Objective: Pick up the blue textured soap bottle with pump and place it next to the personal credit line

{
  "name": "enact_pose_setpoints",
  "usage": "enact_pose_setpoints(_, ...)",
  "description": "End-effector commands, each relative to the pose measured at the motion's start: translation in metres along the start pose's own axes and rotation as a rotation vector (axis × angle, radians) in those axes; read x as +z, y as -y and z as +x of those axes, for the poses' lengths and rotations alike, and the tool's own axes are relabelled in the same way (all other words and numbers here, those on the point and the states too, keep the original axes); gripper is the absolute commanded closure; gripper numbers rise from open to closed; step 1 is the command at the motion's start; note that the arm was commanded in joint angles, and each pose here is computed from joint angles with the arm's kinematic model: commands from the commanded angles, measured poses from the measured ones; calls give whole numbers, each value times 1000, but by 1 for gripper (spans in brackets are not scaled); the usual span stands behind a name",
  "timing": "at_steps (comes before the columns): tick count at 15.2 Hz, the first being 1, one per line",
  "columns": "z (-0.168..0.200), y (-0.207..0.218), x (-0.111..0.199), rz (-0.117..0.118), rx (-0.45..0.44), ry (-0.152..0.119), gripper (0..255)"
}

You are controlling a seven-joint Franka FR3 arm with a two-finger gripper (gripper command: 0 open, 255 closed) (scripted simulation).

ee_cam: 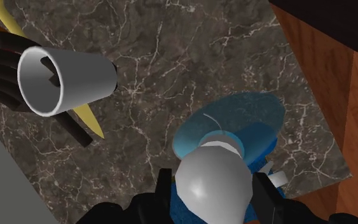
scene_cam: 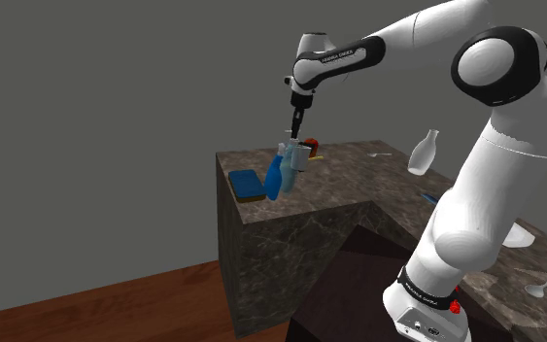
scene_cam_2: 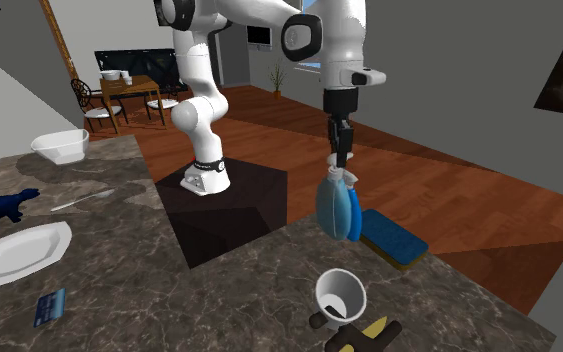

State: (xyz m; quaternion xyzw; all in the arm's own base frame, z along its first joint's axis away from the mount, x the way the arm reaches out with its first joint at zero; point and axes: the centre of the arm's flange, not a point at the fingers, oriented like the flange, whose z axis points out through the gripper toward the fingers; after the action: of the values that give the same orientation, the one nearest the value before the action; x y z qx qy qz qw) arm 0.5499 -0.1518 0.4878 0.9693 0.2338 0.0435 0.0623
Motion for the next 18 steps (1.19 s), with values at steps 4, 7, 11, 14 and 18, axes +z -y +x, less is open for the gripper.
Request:
enact_pose_setpoints(4, 3, -5, -26, 0, 0, 0, 255)
enact_pose_setpoints(7, 4, -7, -42, 0, 0, 0, 255)
enact_pose_setpoints(11, 5, -10, -62, 0, 0, 0, 255)
enact_pose_setpoints(14, 6, -12, -78, 0, 0, 0, 255)
enact_pose_setpoints(18, 7, -15, -99, 0, 0, 0, 255)
